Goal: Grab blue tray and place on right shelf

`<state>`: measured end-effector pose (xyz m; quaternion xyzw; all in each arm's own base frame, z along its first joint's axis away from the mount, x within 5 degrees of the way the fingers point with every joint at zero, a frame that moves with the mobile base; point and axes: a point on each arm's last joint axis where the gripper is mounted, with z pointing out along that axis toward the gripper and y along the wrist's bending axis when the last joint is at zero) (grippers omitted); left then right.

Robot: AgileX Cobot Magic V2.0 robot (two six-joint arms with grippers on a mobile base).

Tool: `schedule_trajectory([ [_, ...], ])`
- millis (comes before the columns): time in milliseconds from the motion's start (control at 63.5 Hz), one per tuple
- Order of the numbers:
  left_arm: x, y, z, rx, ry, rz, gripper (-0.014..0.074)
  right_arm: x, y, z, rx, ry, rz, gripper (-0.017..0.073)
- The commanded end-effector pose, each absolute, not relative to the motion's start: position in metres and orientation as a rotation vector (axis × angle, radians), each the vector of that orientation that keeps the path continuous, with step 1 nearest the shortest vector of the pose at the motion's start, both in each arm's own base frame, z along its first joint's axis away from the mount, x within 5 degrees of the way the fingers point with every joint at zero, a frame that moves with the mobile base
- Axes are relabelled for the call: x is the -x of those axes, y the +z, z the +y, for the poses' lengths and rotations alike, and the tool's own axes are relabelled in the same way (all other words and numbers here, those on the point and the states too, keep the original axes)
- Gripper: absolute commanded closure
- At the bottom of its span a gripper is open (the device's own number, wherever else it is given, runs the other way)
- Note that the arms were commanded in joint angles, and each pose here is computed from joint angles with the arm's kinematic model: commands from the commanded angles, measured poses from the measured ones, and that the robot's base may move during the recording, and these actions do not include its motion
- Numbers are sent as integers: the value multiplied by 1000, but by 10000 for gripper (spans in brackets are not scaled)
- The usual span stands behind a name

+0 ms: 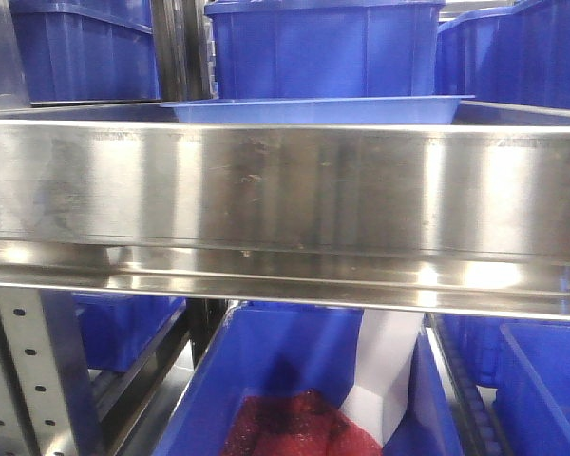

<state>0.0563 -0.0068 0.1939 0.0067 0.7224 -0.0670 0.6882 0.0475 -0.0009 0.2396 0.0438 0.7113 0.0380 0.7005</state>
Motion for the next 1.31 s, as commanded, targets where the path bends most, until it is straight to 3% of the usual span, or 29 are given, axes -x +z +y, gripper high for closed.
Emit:
schedule_trajectory([
  [0, -57, 192, -5, 4, -147, 1556, 642, -46, 244, -1, -85, 77, 1436, 500],
  [157, -57, 192, -5, 4, -147, 1556, 642, -53, 219, 0, -70, 77, 1387, 500],
  [1291, -57, 192, -5, 4, -147, 1556, 642, -53, 218, 0, -71, 77, 1399, 500],
])
